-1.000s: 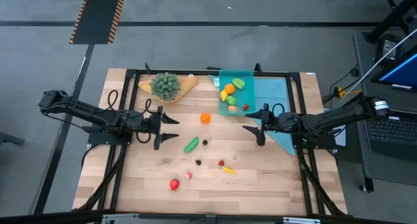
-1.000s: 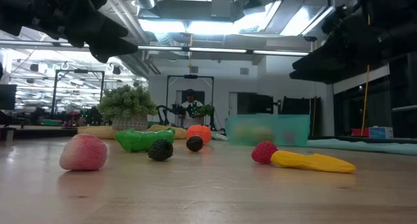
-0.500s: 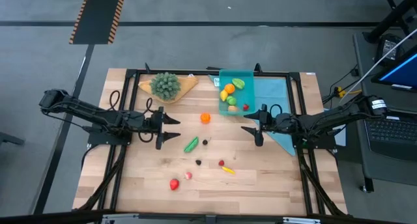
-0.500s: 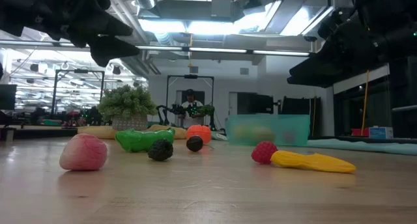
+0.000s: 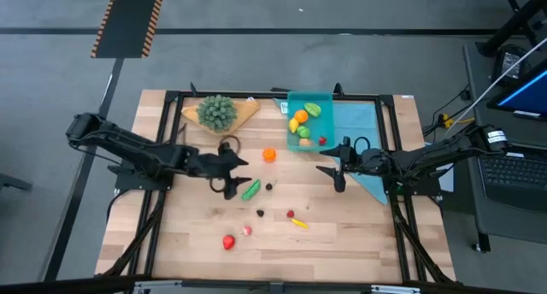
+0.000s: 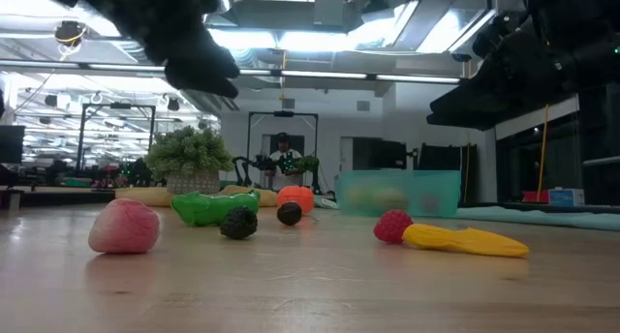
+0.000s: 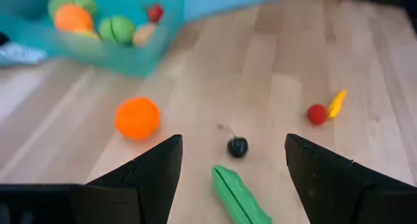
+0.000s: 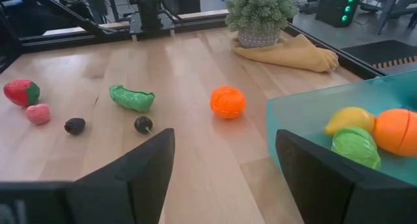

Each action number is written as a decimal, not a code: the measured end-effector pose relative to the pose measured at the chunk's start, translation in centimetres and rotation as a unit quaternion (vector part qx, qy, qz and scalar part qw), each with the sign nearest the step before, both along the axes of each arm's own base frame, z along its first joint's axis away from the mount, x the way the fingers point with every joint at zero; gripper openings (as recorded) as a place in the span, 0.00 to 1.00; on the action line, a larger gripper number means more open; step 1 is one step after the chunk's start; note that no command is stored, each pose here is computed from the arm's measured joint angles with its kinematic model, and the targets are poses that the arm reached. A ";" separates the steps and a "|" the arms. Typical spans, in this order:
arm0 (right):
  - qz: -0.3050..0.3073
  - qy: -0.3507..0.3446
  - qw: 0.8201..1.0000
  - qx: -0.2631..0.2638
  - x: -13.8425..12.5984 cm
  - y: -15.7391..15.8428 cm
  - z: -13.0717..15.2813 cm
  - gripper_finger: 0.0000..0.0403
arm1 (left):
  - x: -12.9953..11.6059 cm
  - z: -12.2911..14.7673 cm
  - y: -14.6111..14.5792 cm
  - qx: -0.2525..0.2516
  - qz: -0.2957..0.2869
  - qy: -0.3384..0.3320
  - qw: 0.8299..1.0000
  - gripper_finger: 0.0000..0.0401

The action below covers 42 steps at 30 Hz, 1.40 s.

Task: Pick and placing Produce into tupperware
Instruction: Put the green pea into the blue bin

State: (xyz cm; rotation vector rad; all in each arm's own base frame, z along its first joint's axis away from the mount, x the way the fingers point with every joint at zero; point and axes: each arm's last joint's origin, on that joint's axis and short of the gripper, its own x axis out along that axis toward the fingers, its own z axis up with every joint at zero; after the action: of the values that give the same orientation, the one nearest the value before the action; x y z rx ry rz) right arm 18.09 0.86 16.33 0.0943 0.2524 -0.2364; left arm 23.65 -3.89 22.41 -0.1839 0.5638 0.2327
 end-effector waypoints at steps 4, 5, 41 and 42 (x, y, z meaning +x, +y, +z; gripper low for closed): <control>0.000 0.001 1.000 -0.001 0.0 0.0 0.0 0.67 | 1.9 0.8 -1.1 -0.022 0.019 0.073 0.997 0.65; 0.000 0.001 1.000 -0.001 0.0 0.0 0.0 0.67 | 2.3 0.9 -1.3 -0.030 0.028 0.089 0.995 0.65; 0.004 0.023 1.000 -0.016 -0.1 0.0 -0.4 0.67 | 8.4 -6.7 -3.7 -0.131 0.163 0.304 0.929 0.65; 0.004 0.023 1.000 -0.016 -0.1 0.0 -0.4 0.67 | 8.5 -6.9 -3.7 -0.129 0.164 0.307 0.928 0.65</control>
State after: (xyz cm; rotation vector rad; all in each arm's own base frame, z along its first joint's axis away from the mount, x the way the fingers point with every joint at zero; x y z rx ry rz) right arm 17.98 0.85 15.97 0.0565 0.2951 -0.2341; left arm 32.13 -7.61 15.48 -0.4717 1.1928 0.5520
